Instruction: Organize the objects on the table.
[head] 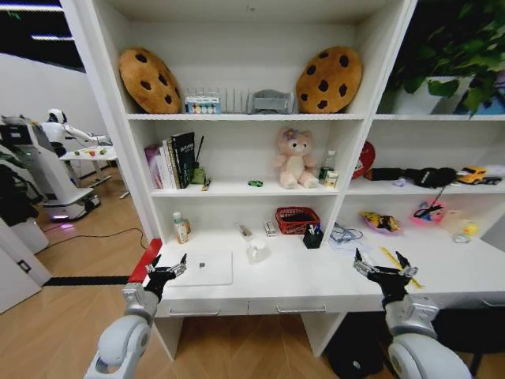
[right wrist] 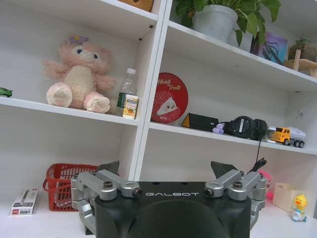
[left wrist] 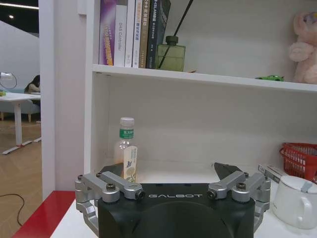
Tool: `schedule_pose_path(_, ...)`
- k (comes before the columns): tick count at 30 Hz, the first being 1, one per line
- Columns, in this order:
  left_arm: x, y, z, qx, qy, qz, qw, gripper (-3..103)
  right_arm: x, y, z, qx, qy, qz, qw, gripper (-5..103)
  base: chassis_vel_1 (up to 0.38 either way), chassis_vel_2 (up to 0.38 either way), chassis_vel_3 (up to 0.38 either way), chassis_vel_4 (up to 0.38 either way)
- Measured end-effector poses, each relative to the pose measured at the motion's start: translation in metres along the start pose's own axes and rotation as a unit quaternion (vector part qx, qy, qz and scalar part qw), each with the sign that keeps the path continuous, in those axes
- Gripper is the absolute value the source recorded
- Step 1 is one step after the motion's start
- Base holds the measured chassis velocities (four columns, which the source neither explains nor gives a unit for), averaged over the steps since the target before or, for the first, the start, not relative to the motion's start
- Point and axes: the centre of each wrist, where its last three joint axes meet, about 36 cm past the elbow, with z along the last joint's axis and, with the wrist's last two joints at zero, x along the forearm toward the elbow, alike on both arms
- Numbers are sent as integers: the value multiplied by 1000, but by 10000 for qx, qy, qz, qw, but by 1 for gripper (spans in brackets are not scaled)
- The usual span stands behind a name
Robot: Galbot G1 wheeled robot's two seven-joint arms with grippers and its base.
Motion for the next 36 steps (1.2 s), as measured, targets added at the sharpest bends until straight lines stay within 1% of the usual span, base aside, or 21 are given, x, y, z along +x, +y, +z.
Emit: schedule_pose_path(36,0,0,0,0,0,0,10000,100,0,0,0,0,-1,0,10000,100,160,-160,-158,159)
